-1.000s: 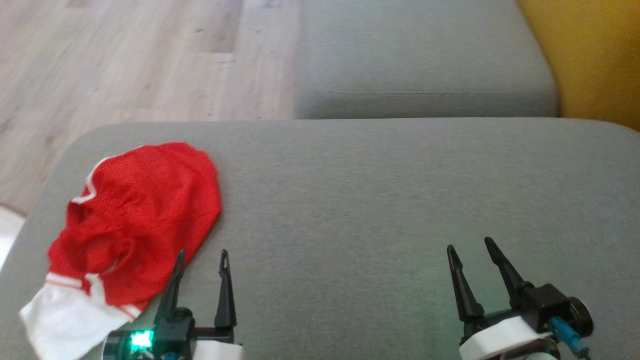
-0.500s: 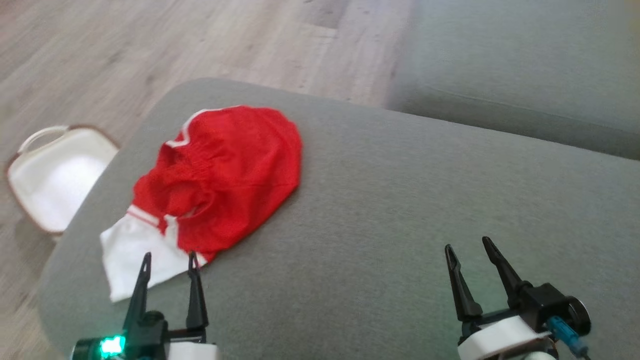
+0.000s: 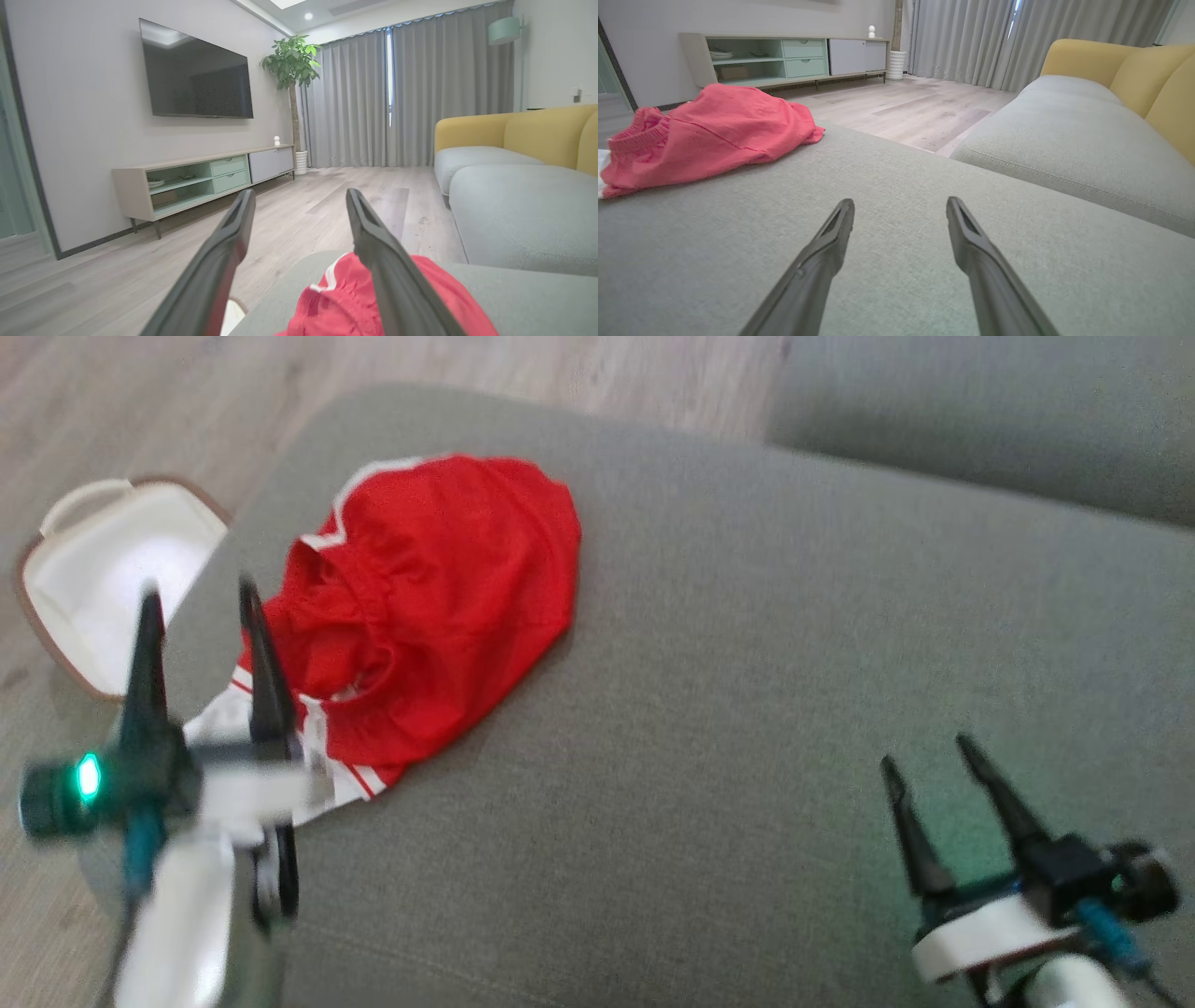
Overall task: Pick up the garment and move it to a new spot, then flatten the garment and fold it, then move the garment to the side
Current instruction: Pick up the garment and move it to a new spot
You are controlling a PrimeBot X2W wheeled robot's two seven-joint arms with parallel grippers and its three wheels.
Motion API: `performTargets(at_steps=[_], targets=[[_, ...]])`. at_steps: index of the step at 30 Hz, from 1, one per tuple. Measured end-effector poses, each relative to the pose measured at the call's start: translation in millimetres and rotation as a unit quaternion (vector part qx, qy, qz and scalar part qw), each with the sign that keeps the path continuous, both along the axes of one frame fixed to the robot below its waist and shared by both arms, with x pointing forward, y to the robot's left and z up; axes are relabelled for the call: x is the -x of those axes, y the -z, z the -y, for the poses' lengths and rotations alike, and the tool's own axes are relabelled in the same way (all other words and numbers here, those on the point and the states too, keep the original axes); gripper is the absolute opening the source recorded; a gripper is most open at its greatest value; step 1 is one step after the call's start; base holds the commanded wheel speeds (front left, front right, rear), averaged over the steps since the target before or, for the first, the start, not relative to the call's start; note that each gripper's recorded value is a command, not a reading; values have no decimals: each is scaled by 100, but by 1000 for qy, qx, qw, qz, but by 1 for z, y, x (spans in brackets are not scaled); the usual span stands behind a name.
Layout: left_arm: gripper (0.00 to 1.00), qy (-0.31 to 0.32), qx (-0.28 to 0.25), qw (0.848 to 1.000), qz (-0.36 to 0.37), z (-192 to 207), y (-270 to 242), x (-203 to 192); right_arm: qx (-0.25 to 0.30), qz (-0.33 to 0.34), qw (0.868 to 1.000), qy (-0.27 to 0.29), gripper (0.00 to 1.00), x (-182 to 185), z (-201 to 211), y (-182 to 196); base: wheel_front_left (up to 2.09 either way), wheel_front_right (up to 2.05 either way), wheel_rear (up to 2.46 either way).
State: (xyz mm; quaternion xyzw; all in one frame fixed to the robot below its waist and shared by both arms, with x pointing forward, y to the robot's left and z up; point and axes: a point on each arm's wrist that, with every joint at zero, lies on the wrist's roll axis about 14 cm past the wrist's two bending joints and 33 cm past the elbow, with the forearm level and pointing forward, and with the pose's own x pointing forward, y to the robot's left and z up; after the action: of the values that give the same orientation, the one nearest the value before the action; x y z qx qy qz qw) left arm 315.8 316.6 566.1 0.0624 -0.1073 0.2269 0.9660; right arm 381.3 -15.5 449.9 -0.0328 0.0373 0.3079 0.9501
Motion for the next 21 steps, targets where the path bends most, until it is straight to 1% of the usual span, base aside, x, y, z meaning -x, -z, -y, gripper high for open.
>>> performTargets(at_steps=[2,3,6,9,12,16,19,21], targets=[[100,20,8,1000,3,-3,-7,-32,9,5,1000,-1,100,-13,7,3,0,0,0],[100,26,20,999,-3,-6,-7,-49,13,10,1000,-2,100,-21,9,4,0,0,0],[100,38,43,997,-47,-14,0,-99,22,16,1000,-7,100,-41,15,10,0,0,0],[100,37,82,988,-124,-20,29,-136,30,12,999,-8,100,-54,22,23,0,0,0],[100,20,148,966,-211,-28,76,-151,30,1,1000,-2,100,-61,29,35,0,0,0],[100,0,199,931,-307,-26,131,-154,39,-13,999,7,100,-63,41,50,0,0,0],[100,-7,246,903,-352,-19,161,-153,44,-20,999,19,100,-64,52,57,0,0,0],[100,-8,262,890,-373,-14,176,-152,48,-25,998,27,100,-64,58,61,0,0,0]])
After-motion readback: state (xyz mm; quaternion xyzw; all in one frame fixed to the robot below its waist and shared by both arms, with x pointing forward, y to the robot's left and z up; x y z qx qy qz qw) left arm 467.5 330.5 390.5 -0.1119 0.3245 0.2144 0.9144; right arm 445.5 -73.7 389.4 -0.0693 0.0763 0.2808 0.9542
